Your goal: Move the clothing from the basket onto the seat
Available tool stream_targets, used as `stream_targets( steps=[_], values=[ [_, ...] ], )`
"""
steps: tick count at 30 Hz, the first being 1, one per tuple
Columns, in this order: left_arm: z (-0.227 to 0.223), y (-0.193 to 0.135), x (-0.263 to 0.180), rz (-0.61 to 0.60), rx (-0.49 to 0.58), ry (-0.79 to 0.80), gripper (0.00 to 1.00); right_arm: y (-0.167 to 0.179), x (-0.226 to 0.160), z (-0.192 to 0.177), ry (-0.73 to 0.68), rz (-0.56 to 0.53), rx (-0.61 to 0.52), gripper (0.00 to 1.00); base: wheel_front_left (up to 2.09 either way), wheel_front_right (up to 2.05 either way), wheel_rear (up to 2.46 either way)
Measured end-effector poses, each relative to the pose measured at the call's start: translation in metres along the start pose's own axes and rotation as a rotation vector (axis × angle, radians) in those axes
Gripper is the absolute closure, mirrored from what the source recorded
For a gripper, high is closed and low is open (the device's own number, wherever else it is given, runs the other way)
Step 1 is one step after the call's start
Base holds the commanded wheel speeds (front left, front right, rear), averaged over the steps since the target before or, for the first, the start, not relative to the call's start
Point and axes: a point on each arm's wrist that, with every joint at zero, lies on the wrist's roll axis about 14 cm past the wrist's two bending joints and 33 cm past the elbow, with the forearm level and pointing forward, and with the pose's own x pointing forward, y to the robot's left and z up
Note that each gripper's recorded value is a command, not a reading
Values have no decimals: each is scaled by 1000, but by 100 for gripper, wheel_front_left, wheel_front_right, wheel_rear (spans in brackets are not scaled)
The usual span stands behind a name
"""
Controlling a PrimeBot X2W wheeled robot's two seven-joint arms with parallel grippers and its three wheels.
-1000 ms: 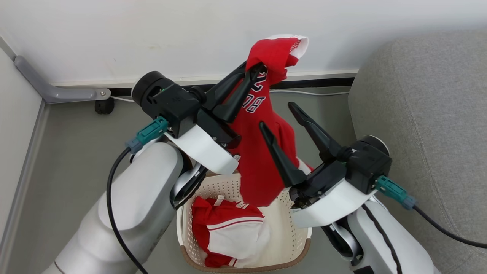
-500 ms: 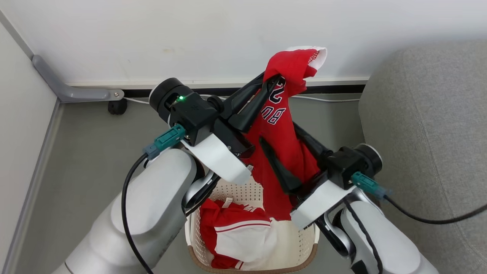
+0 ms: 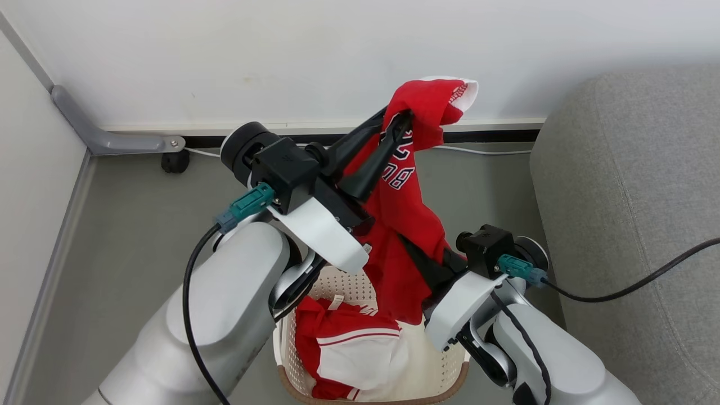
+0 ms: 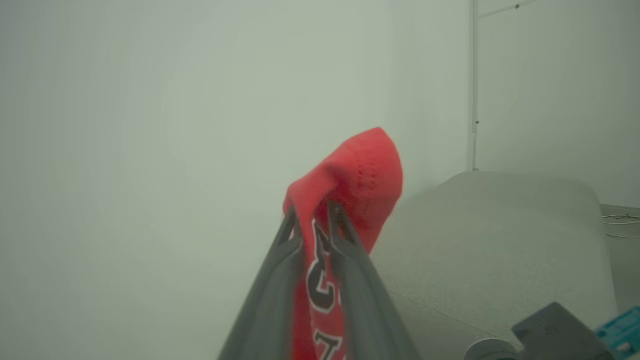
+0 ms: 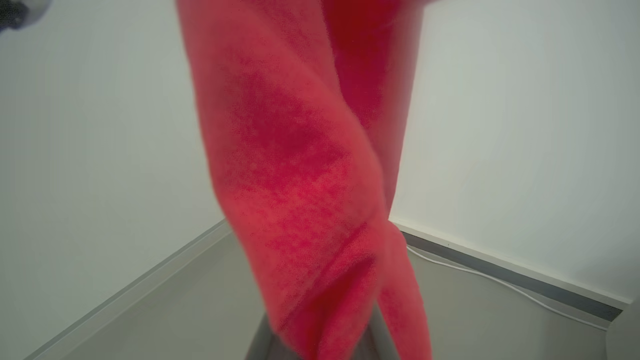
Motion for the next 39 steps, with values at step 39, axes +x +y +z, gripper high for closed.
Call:
stream_targets(
  steps=[39],
  values=[
    [-113, -195, 10, -493, -308, 254, 0, -168, -276, 98, -378, -940, -83, 100, 0, 0, 0]
  ],
)
